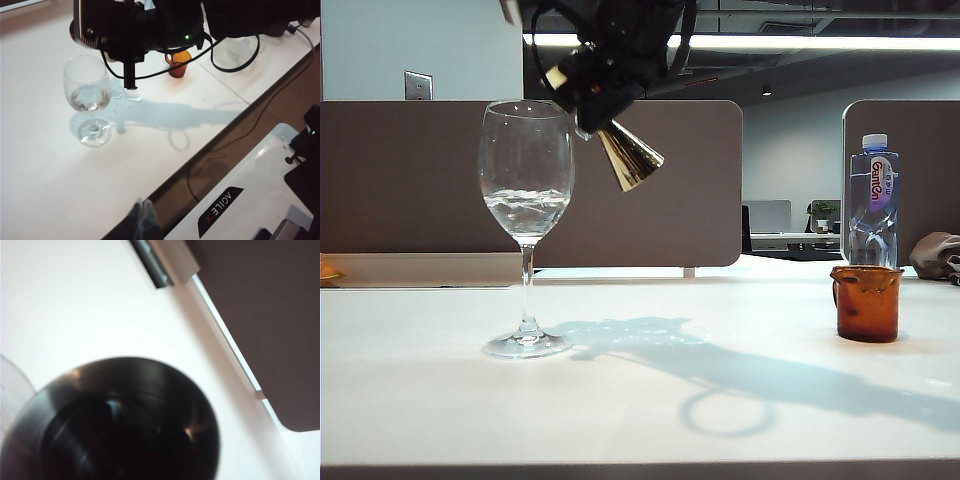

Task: Pick up the small amber measuring cup and pour the water in it into the jigger, then pick up the jigger and pour the water in it into the wine glass.

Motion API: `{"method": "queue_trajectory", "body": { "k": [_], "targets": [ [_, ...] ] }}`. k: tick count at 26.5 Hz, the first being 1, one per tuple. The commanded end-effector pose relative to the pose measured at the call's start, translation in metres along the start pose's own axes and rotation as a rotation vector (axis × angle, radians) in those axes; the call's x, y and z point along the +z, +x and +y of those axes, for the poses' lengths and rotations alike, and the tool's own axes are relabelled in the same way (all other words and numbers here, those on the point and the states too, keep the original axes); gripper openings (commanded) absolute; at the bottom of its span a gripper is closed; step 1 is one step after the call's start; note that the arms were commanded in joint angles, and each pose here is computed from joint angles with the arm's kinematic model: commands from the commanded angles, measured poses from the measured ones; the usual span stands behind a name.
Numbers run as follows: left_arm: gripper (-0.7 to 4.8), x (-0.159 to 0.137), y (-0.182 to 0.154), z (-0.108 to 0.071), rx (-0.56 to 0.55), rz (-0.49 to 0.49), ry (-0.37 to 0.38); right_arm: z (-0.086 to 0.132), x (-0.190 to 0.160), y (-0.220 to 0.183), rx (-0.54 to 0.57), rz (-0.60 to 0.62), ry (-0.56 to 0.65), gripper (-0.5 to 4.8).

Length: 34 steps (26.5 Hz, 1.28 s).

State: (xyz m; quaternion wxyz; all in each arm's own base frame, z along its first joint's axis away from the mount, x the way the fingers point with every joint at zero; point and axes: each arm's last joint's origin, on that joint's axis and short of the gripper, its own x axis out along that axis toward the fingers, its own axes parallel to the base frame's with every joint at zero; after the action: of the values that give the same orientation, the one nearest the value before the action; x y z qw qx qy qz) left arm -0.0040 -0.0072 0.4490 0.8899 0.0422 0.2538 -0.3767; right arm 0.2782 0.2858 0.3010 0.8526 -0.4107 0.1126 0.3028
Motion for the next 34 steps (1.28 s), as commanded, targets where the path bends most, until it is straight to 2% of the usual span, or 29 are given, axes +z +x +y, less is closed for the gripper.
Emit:
{"method": "queue_trajectory", "body": {
  "k": [1,10,15,34],
  "targets": [
    [-0.02,0.0,-0.001,0.0,-0.001,0.003,0.003,-0.003,0.003,-0.002,-0.04,0.0,-0.076,-0.01],
    [-0.02,0.0,-0.001,0.0,-0.001,0.003,0.003,-0.006,0.003,-0.002,-0.099,0.041,-0.297,-0.01],
    [-0.02,0.0,-0.001,0.0,-0.001,0.003,0.003,-0.015,0.013,-0.004,-0.216,0.002,-0.45,-0.01],
    [-0.02,0.0,-0.001,0.0,-0.001,0.003,0.003,-0.021,0.025,-0.009,-0.308,-0.018,-0.81,-0.01]
  ]
}}
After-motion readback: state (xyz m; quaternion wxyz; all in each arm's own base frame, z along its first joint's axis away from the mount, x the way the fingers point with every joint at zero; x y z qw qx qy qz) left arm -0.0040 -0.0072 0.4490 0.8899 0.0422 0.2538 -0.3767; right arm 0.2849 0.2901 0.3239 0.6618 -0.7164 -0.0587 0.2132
